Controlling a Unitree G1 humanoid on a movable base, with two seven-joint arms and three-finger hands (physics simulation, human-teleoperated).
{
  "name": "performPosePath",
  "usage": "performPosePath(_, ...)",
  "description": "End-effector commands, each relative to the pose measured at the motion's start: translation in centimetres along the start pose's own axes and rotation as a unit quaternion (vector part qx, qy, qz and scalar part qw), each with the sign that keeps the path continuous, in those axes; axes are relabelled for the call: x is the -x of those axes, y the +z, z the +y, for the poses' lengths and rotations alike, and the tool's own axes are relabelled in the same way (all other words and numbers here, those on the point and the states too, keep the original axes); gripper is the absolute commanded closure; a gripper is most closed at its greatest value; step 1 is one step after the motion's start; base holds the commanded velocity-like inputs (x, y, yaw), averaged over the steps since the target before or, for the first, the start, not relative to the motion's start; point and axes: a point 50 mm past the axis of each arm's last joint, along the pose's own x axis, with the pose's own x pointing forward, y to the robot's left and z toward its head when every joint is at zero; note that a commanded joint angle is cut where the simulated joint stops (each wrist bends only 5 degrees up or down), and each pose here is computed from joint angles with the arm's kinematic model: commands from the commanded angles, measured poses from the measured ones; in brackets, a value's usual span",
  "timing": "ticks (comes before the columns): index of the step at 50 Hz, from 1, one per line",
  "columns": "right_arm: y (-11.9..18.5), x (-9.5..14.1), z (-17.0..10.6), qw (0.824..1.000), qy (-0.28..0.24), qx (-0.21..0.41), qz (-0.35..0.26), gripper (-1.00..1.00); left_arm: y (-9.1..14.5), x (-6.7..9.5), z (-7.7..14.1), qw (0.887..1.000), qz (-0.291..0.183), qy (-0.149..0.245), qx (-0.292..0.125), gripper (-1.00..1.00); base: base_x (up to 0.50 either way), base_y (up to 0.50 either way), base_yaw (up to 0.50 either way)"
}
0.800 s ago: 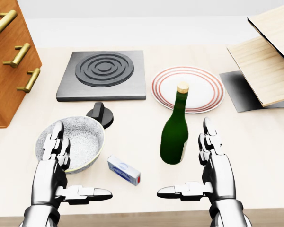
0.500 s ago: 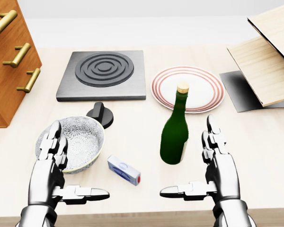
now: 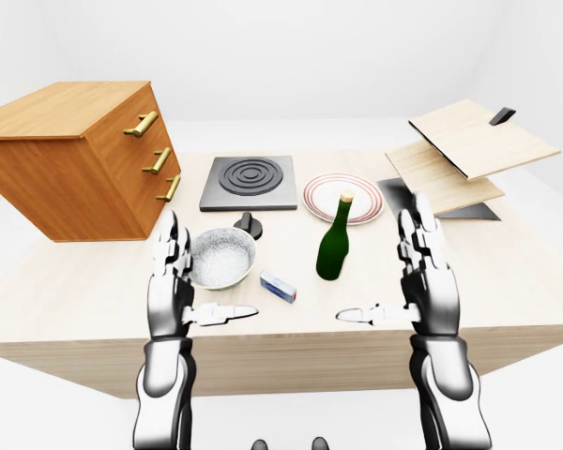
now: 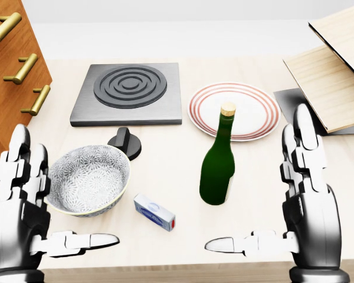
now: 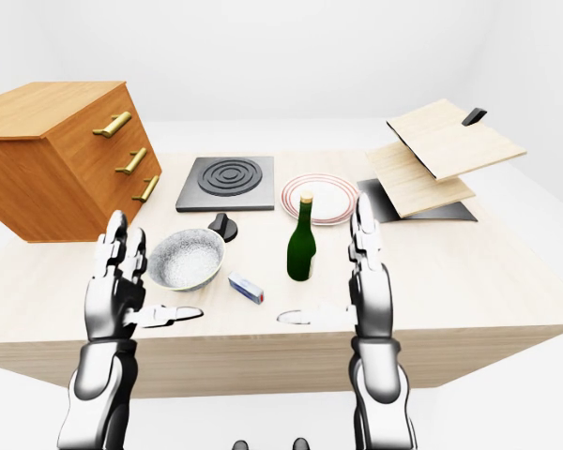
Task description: Put the bowl on the top of the cabinet.
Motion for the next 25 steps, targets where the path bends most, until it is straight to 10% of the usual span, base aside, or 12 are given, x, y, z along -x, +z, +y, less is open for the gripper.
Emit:
performPosePath(1, 2.68, 0.87, -0.22, 0.998, -0.012, 0.029, -0.045, -1.0, 2.07, 0.77, 0.47, 0.999, -0.037, 0.015, -0.002, -1.0, 0.0, 0.0, 0.0)
performPosePath(25, 2.9, 0.89, -0.11, 0.998, -0.009, 0.038, -0.049, -1.0, 1.53, 0.61, 0.36, 1.0, -0.027, 0.013, -0.009, -1.0, 0.0, 0.39, 0.0)
